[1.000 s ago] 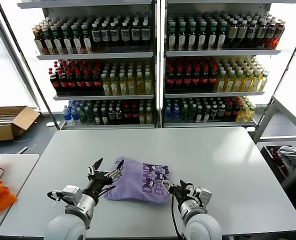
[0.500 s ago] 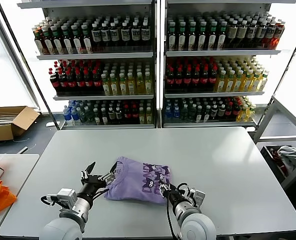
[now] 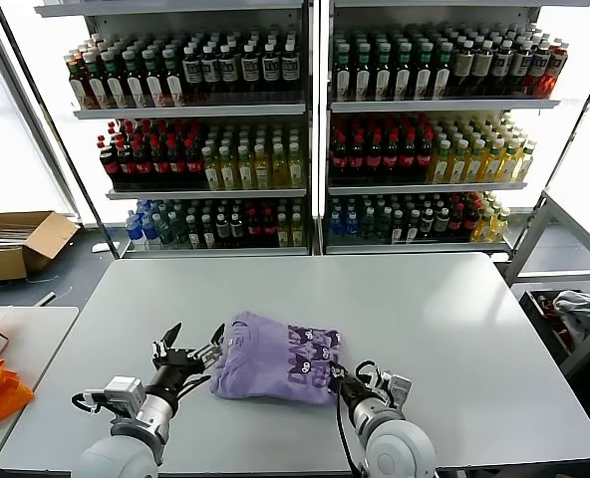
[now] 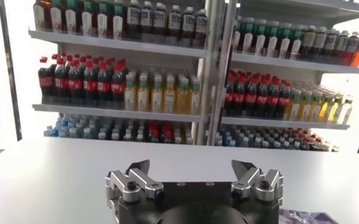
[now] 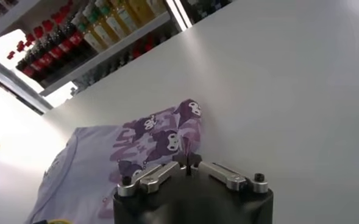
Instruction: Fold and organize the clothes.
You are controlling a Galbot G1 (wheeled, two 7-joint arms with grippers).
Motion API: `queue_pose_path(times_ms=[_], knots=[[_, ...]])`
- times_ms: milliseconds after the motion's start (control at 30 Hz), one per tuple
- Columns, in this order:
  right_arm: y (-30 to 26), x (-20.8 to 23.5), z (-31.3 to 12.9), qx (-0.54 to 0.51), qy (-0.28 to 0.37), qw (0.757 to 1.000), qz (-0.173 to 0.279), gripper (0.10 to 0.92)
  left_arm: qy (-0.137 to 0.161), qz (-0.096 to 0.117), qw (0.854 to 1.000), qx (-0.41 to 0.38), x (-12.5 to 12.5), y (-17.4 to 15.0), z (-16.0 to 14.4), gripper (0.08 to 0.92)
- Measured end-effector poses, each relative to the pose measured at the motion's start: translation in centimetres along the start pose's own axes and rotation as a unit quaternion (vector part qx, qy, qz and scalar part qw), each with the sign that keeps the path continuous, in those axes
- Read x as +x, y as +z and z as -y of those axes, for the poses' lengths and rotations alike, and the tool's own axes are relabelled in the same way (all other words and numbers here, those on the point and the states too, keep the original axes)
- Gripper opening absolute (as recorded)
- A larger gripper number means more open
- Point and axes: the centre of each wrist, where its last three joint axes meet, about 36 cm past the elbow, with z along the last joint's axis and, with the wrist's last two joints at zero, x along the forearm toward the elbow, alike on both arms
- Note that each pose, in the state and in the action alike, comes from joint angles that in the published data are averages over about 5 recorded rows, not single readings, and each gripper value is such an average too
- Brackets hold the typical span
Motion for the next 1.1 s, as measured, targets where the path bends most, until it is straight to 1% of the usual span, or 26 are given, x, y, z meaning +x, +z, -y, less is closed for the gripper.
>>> queue_pose_path(times_ms=[300,400,500,667,900,1100], knots=[[-2.7,-1.0,4.0,0.055,0.036,0.998,0.022,0.115,0.0,0.002,1.0,0.005,0.2,-0.1,0.3,0.822],[-3.3,-1.5,5.3,0.078,0.048,0.995,0.029,0.142,0.001,0.002,1.0,0.007,0.1,-0.1,0.5,0.823],[-3.6,-1.8,6.3,0.101,0.06,0.992,0.035,0.206,0.002,0.001,1.0,0.008,0.2,0.1,0.6,0.823],[-3.9,-1.6,6.8,0.142,0.07,0.986,0.053,0.362,0.001,-0.002,1.0,0.01,0.3,0.2,0.6,0.823],[-3.5,0.7,4.8,0.191,0.049,0.977,0.083,0.561,0.005,-0.006,1.0,0.015,0.4,0.7,1.3,0.823],[-2.1,1.9,3.2,0.213,0.039,0.972,0.089,0.725,0.01,-0.009,1.0,0.02,0.7,1.2,1.7,0.823]])
